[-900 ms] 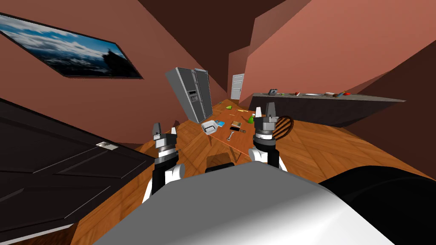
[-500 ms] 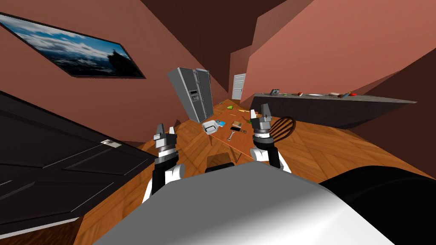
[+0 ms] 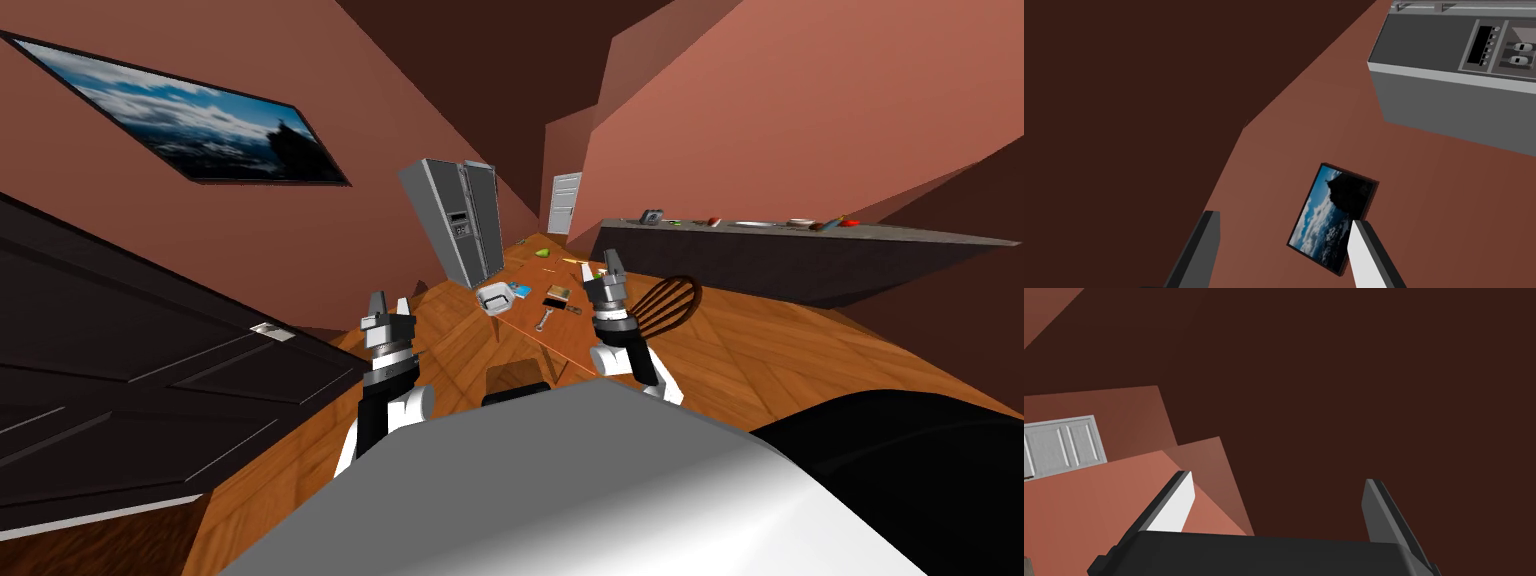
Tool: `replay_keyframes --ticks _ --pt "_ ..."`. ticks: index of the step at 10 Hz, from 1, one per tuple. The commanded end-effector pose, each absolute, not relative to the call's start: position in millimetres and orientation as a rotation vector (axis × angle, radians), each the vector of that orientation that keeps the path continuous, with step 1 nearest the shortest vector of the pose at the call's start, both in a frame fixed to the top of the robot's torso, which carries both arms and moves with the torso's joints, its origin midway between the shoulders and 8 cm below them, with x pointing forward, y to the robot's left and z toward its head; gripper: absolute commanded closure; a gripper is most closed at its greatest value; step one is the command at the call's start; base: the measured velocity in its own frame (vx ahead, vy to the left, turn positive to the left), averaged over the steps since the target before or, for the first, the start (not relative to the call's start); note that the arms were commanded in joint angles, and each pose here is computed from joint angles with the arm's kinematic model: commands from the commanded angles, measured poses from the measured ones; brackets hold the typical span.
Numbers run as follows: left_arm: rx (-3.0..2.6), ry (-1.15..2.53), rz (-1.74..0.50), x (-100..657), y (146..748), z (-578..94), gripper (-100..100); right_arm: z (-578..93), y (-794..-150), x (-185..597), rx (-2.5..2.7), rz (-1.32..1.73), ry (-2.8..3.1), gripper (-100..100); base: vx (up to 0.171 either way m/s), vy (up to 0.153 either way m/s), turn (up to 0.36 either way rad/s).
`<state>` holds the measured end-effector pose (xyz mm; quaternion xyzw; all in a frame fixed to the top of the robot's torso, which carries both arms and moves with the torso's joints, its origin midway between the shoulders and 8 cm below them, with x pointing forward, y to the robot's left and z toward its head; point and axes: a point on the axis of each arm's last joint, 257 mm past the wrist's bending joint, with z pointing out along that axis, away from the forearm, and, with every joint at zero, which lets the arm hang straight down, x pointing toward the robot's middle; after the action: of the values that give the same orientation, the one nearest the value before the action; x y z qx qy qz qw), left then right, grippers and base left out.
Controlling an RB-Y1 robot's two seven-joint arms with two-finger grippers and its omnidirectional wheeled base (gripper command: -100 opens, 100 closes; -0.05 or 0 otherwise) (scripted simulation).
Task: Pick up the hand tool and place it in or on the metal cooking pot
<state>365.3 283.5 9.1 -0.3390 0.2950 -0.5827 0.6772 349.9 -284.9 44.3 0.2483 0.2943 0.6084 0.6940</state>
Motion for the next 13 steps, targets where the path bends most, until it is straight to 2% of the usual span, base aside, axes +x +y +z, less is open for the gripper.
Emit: replay_keyframes --ticks 1,13 --pt "-0.762 0.663 -1.310 365 284 9 0 29 -293 364 0.612 1.385 0.697 -100 -0.005 -0.009 0.071" --pt "-0.762 0.663 -1.309 365 284 9 0 -55 -359 427 1.045 1.520 0.775 -100 -0.001 -0.009 0.057"
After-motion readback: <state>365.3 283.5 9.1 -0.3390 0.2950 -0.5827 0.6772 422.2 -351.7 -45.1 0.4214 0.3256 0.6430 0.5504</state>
